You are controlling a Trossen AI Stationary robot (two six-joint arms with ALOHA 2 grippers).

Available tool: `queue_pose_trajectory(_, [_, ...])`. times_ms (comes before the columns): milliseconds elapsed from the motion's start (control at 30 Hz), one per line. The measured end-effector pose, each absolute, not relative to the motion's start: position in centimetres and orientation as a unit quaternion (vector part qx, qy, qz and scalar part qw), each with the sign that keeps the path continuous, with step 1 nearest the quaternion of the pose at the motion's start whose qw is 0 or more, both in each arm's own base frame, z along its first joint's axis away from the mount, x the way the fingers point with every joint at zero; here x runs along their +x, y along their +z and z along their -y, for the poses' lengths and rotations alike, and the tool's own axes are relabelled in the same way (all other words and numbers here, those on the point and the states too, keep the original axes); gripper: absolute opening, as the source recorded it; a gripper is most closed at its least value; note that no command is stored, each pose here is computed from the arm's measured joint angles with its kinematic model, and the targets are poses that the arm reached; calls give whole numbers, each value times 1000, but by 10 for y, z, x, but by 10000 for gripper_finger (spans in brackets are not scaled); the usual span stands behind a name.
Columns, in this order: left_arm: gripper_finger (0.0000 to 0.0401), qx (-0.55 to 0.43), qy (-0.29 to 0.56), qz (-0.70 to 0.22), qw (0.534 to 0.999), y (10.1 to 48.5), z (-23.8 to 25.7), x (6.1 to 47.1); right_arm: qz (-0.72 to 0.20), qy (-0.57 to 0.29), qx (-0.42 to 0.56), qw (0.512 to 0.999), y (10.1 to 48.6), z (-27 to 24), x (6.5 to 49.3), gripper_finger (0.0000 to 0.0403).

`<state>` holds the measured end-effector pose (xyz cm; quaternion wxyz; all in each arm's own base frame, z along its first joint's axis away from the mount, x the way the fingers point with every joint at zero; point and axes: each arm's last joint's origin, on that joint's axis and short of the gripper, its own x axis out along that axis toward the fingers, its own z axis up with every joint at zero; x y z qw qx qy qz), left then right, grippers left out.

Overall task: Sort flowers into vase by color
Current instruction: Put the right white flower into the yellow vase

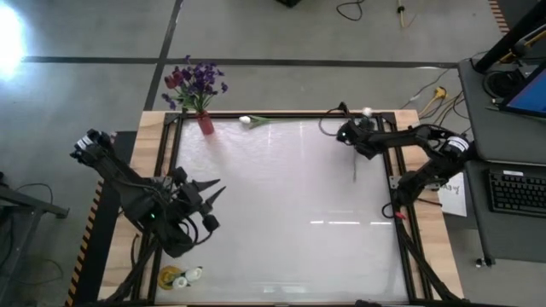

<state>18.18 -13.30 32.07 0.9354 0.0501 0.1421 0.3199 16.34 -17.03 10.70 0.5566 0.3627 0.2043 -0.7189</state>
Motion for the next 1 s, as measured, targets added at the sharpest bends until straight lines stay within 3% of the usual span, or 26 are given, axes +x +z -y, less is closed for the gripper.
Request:
queue_pose_trajectory(267, [97,-14,290,-183,939,326,105,151,-99,-605,341,713,169,122,205,13])
queue_pose_trajectory(433, [106,-61,314,-167,933,306,92,146,-27,-418,239,876,218,76,237,13])
queue_pose_trajectory(533, [124,-104,317,-137,933,290,90,154,11,-276,171,946,237,45,251,13])
queue_pose_trajectory(767, [190,-186,190,-47,963,256,91,195,89,-49,124,987,240,4,280,13])
queue_pose_trajectory(867, [211,-198,119,35,972,248,84,210,74,2,124,990,235,-7,301,13])
queue_pose_trajectory(1000, [216,-171,101,92,976,237,74,224,71,35,113,990,236,-23,331,13])
